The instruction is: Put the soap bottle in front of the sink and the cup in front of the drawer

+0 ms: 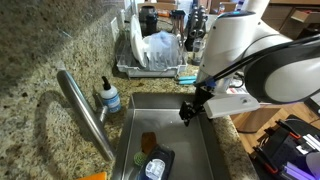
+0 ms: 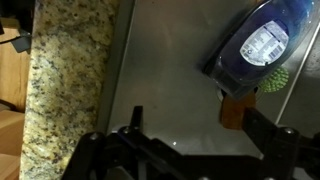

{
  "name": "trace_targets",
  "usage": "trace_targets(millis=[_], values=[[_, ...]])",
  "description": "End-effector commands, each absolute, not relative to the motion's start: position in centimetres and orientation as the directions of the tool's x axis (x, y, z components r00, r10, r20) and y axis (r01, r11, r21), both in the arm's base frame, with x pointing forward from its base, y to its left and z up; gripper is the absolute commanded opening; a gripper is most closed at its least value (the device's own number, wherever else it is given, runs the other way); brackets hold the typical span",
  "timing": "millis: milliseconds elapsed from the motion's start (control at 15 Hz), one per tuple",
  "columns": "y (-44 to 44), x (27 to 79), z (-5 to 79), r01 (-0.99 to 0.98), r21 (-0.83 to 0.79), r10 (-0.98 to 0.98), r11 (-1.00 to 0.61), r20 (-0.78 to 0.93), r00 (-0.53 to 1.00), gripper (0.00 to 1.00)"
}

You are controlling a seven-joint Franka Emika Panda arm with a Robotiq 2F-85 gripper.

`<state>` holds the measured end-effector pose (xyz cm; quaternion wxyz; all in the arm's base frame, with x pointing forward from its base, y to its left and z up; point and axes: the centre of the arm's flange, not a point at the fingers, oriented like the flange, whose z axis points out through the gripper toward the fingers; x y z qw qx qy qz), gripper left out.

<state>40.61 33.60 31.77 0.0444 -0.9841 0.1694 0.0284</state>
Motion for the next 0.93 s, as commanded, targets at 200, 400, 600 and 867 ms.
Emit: trace_targets(millis=[200, 400, 600, 867], values=[[43.1, 47.8, 39.3, -0.31, -0.226, -0.331, -0.924, 0.061, 0.942, 1.0], [41.8, 46.2, 40.3, -0.318, -0.223, -0.344, -0.922, 0.088, 0.935, 1.0], [42.9, 47.3, 40.7, -0.328, -0.21, -0.354, -0.921, 0.099, 0.93, 1.0], [42.7, 52.6, 36.3, -0.434, -0.15, -0.458, -0.888, 0.207, 0.865, 1.0]])
